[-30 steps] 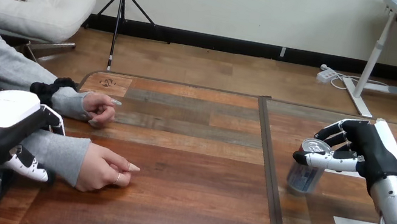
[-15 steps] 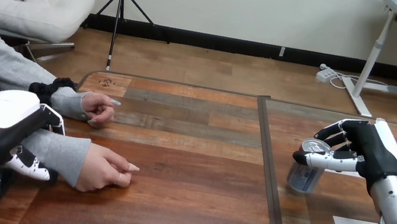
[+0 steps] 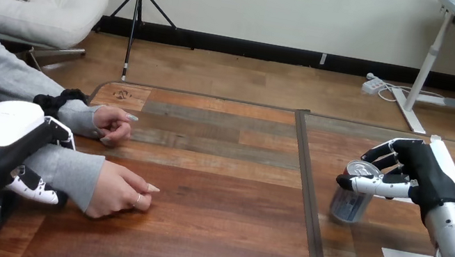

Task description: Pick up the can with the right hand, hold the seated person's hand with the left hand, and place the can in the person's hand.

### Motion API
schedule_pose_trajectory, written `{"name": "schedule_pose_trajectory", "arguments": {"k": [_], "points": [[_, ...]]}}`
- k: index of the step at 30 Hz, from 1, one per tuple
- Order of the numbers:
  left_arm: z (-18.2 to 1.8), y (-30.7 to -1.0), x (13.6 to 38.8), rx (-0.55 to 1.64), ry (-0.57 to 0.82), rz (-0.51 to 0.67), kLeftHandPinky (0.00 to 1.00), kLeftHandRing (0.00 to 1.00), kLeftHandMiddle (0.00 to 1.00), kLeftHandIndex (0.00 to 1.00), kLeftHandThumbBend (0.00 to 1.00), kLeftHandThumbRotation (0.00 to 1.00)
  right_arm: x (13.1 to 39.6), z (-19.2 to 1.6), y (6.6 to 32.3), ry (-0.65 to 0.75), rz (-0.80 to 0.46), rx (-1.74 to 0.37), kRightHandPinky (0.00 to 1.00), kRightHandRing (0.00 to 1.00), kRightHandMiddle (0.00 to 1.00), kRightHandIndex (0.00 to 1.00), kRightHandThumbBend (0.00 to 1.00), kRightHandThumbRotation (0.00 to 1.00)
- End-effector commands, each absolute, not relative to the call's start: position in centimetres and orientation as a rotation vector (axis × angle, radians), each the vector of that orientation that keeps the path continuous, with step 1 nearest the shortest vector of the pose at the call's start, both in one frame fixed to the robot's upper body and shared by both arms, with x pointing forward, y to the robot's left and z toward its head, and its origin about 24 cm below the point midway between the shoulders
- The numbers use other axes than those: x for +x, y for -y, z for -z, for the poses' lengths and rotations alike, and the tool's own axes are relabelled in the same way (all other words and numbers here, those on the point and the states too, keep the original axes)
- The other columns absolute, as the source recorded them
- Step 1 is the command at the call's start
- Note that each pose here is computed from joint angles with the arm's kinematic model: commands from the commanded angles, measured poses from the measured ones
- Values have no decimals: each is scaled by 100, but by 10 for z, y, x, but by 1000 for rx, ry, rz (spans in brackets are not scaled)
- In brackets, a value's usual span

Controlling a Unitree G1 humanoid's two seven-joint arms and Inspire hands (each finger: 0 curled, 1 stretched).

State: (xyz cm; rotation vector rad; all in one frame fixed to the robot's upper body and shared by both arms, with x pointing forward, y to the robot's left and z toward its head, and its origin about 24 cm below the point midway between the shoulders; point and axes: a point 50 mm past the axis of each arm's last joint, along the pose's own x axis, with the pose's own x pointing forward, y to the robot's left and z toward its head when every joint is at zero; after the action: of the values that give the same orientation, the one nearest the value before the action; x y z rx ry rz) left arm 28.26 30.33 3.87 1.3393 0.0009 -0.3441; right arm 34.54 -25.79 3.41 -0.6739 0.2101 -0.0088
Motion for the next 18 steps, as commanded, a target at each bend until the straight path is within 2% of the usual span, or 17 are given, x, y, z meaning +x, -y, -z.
{"name": "schedule_pose_trajectory", "arguments": {"k": [1,18], "points": [[-71,-301,301,1341,130,281,34,39,45,48,72,0,362,-70,259,-81,46,-686,34,38,42,45,77,0],[-80,-299,302,1301,170,259,35,40,45,49,73,0,362,-70,258,-70,41,-676,33,37,42,46,77,0]]}}
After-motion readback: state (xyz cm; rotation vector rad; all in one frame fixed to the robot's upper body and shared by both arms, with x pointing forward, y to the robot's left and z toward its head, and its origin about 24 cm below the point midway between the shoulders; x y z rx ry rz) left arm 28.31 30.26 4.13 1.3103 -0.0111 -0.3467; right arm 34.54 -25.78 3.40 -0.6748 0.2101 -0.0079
